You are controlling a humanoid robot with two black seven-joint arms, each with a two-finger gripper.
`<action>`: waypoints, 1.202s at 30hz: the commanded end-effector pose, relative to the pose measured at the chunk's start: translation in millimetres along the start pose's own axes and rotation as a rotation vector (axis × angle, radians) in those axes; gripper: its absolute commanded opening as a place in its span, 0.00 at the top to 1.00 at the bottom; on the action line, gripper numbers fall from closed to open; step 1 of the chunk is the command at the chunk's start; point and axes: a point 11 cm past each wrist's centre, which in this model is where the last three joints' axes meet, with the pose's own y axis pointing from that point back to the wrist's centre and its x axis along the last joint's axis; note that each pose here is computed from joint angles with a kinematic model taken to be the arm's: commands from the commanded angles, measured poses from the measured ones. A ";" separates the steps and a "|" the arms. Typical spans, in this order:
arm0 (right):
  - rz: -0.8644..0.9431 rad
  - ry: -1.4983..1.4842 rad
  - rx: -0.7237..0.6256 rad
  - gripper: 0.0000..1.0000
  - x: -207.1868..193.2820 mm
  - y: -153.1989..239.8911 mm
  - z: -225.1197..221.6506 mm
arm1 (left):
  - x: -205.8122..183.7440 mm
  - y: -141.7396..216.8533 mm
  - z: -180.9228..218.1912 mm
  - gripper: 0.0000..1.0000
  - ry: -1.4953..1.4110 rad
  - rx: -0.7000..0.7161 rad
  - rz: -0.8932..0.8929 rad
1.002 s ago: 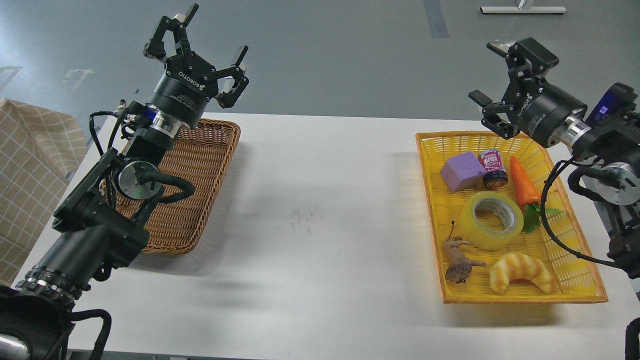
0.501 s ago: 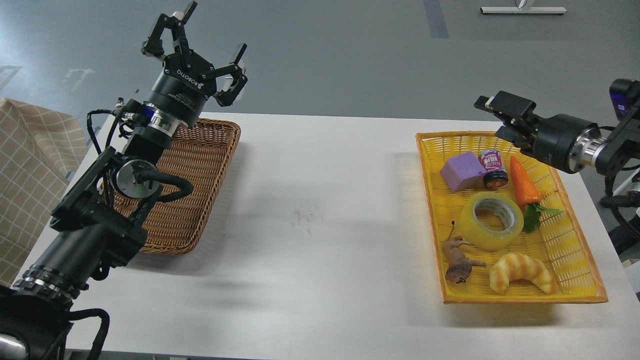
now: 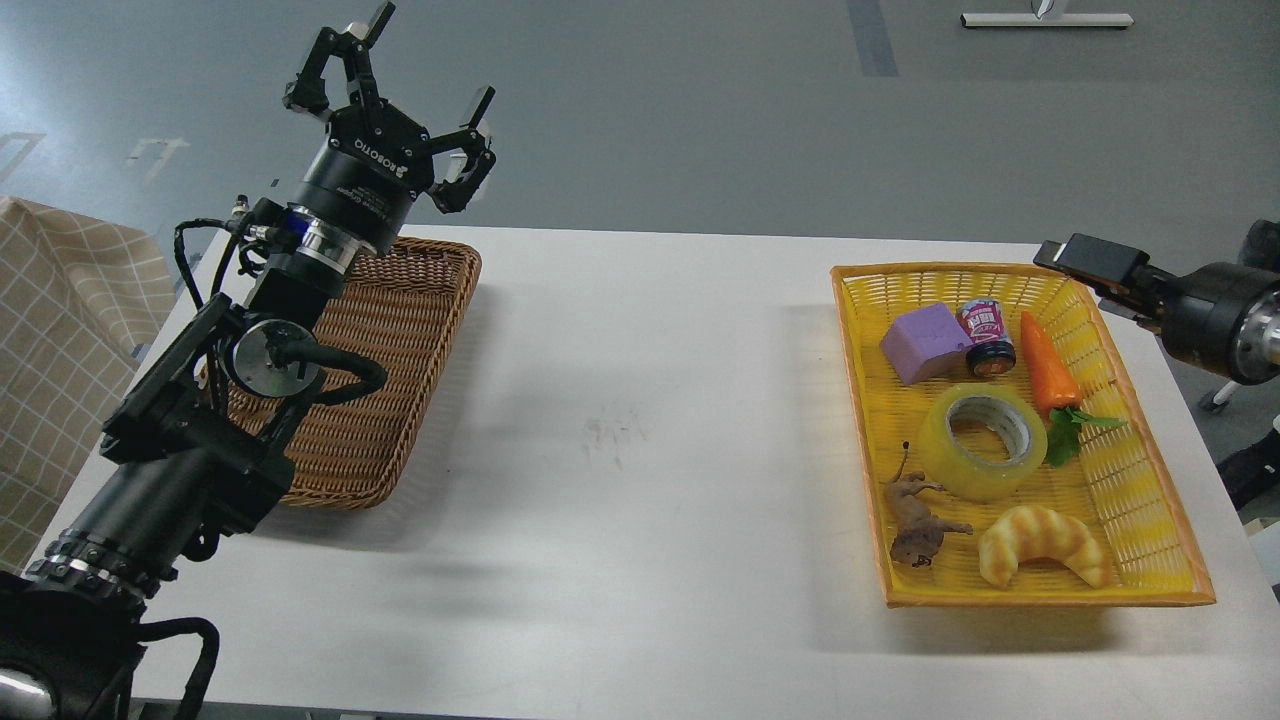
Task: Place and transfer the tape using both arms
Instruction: 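Lower the right gripper into the yellow tray onto the yellow tape roll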
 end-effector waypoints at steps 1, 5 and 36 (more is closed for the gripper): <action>-0.004 0.025 -0.023 0.00 -2.7 2.3 5.4 | 1.2 0.9 0.3 0.02 -0.004 0.002 0.003; 0.012 0.126 -0.069 0.00 -3.0 0.2 9.3 | 2.2 2.1 -0.2 0.02 -0.006 0.006 0.006; -0.173 0.557 -0.207 0.18 -88.7 -44.3 26.4 | 3.3 2.3 6.3 0.02 -0.018 -0.002 0.004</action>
